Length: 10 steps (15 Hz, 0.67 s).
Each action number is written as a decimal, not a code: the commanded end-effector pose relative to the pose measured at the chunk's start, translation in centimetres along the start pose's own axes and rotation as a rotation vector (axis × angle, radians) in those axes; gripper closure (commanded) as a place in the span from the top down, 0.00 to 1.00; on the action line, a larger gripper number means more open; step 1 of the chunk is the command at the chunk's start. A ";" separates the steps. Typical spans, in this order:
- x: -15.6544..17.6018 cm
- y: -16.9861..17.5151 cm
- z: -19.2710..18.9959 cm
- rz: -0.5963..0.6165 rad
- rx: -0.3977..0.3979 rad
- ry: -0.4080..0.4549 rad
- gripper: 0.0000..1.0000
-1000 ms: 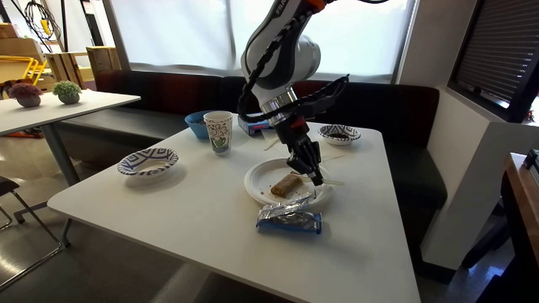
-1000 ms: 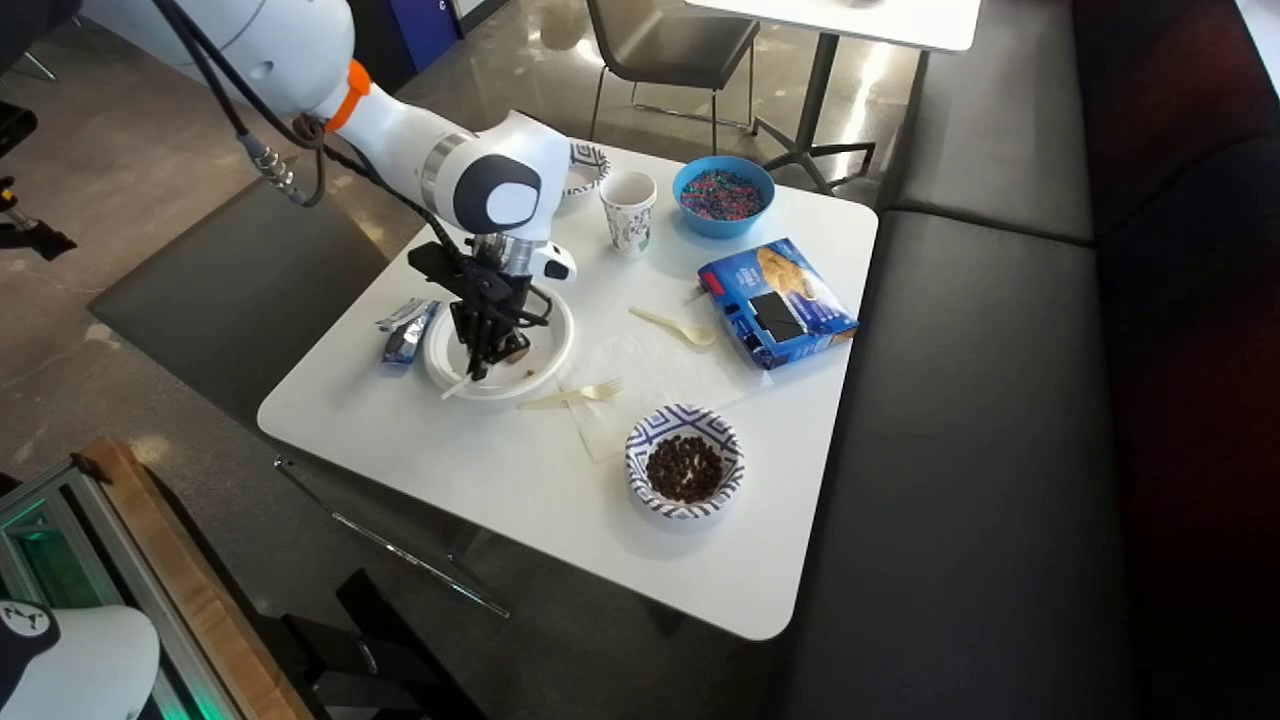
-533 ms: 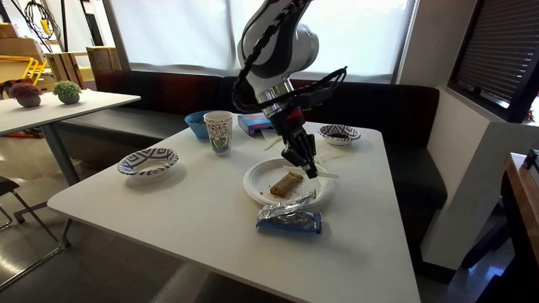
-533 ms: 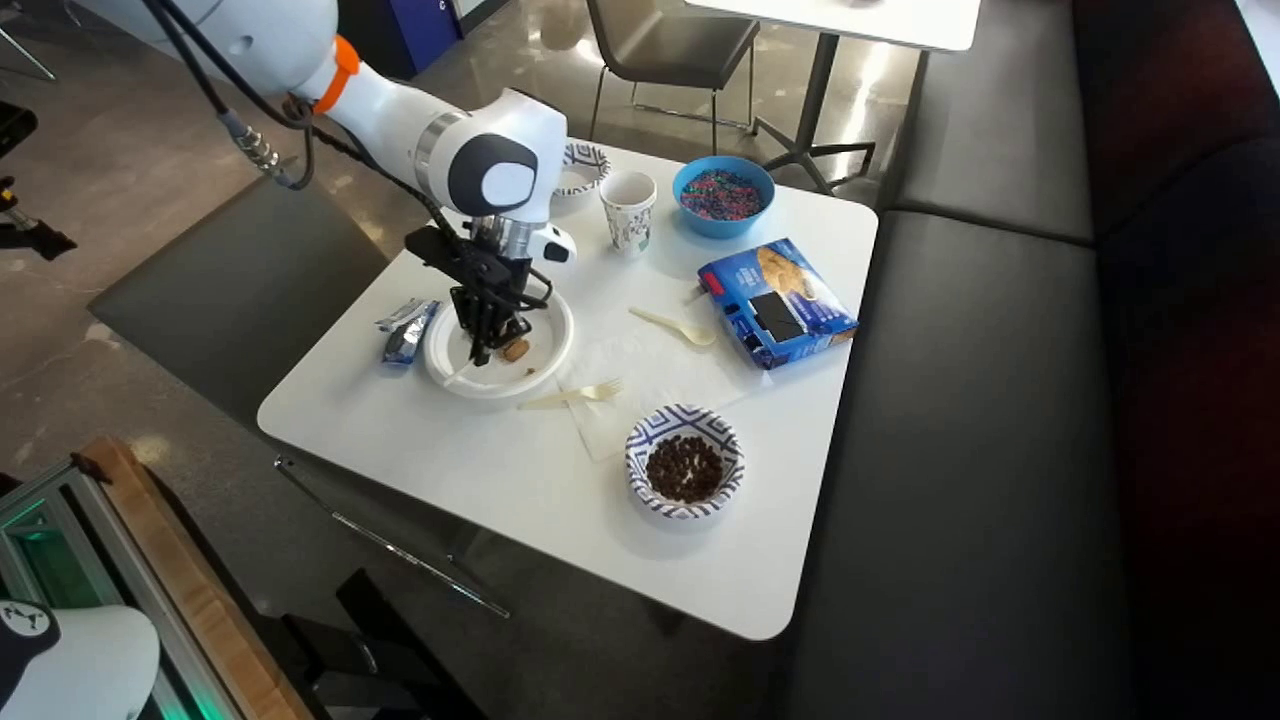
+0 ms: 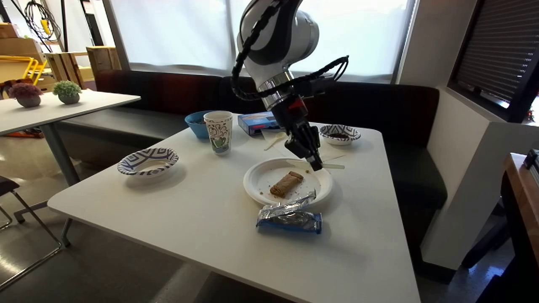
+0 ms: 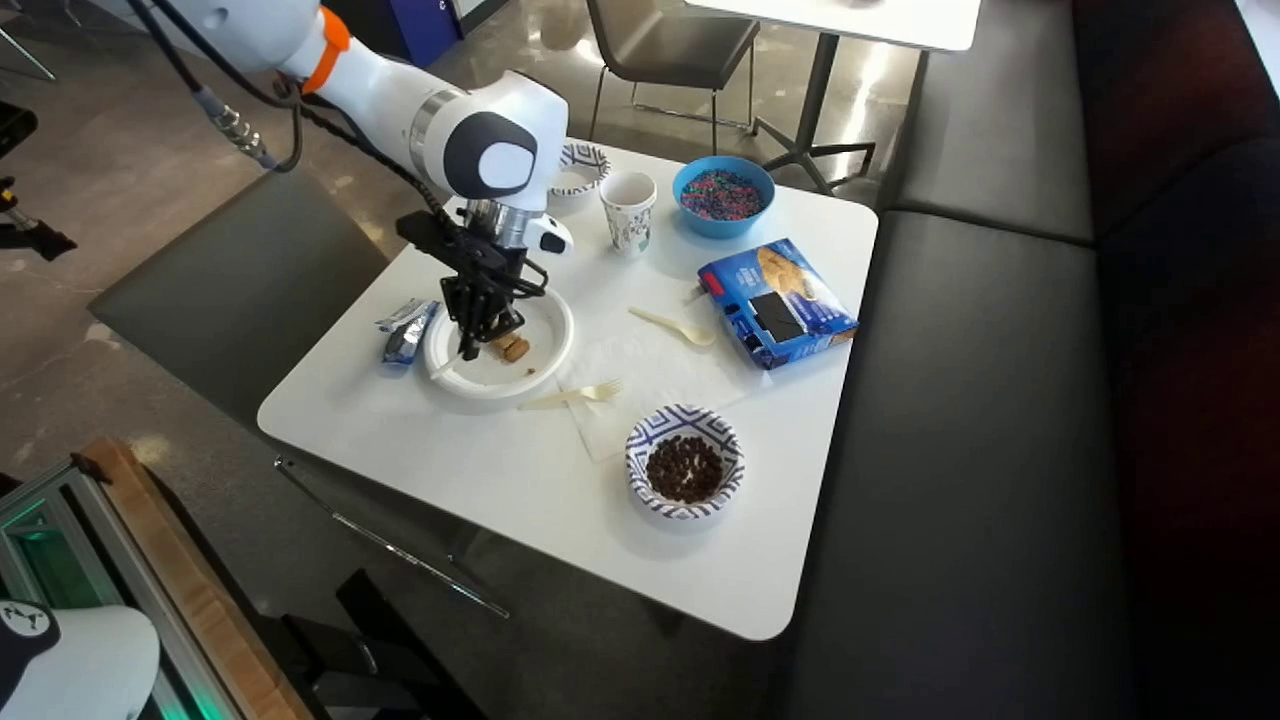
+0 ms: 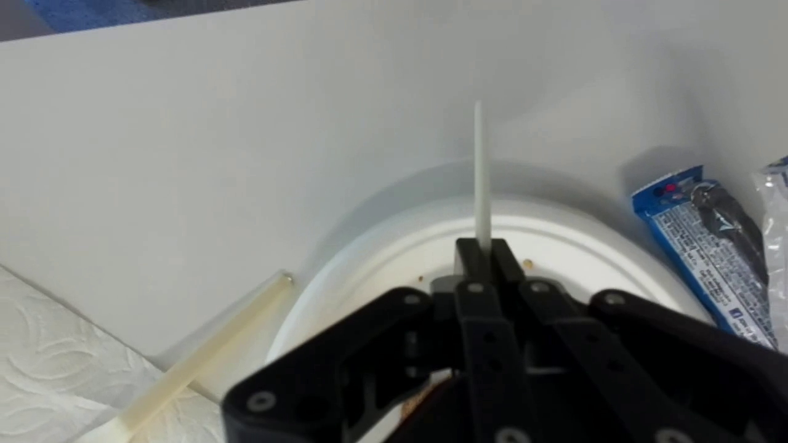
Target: Use the knife to cut the cake
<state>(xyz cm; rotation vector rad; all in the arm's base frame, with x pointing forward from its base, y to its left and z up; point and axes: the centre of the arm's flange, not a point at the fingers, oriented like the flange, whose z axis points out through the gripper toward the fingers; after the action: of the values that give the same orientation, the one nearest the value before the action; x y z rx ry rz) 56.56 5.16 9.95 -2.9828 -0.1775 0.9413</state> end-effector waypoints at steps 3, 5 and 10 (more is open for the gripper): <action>-0.3 2.7 -1.1 -0.006 0.060 0.003 0.01; -0.2 2.5 -0.8 0.002 0.031 0.010 0.05; -0.2 3.7 -1.2 -0.004 0.045 0.020 0.01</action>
<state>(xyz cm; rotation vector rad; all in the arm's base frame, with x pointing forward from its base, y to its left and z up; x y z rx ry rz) 57.50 1.52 10.86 -2.9482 -0.1605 0.9023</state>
